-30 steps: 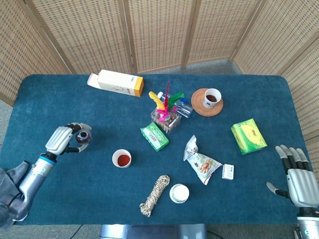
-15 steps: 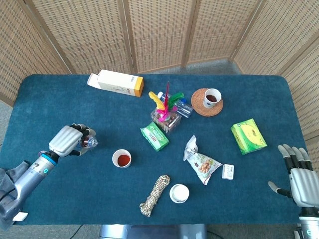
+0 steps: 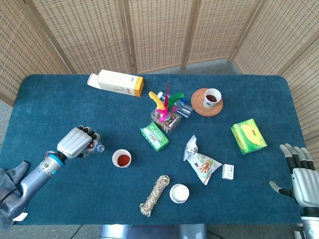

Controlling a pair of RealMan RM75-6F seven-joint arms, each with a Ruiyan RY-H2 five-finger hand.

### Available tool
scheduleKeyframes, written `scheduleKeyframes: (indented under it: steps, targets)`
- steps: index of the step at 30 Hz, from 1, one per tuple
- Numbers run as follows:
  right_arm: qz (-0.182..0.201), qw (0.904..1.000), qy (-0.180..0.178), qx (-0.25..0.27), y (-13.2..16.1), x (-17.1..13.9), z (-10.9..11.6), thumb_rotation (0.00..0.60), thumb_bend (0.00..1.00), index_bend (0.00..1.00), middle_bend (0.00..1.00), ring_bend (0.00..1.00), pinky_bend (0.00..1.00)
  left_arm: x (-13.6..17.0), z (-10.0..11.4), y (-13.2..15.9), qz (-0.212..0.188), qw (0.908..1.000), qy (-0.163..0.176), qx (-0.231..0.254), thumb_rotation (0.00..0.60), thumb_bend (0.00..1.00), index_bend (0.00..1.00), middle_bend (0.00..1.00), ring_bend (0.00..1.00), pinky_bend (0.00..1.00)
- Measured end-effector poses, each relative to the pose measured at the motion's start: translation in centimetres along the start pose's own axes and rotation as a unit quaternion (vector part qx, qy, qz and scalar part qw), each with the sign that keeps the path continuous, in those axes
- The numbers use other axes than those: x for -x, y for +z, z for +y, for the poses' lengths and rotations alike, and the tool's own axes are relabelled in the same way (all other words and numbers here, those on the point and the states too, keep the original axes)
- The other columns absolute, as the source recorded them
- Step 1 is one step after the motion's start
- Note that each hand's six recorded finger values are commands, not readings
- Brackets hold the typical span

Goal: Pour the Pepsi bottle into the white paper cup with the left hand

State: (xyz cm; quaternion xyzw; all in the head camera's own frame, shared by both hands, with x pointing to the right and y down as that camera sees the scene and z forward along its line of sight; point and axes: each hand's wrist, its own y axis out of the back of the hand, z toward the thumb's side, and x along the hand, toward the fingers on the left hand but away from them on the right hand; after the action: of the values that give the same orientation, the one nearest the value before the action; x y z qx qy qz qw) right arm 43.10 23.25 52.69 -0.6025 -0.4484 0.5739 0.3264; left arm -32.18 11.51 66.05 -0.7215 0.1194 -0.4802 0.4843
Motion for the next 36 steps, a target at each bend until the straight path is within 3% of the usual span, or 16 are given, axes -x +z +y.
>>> scheduleKeyframes:
  steps: [13,26,36]
  targets:
    - [-0.001,0.9999,-0.006,0.01,-0.3,-0.1,0.6,0.6,0.02,0.0,0.0,0.0,0.0,-1.6,2.1,2.1,-0.03,0.994,0.031,-0.1,0.6,0.49,0.44,0.45,0.3,0.41]
    - [-0.002,0.9999,-0.005,0.013,-0.4,-0.1,0.7,0.6,0.03,0.0,0.0,0.0,0.0,-2.6,1.7,3.3,-0.056,0.9829,0.055,-0.167,0.6,0.49,0.38,0.41,0.28,0.4]
    - [-0.002,0.9999,-0.005,0.014,-0.4,-0.2,0.7,0.6,0.03,0.0,0.0,0.0,0.0,-3.0,1.8,4.1,-0.087,0.9688,0.09,-0.214,0.6,0.48,0.35,0.39,0.27,0.4]
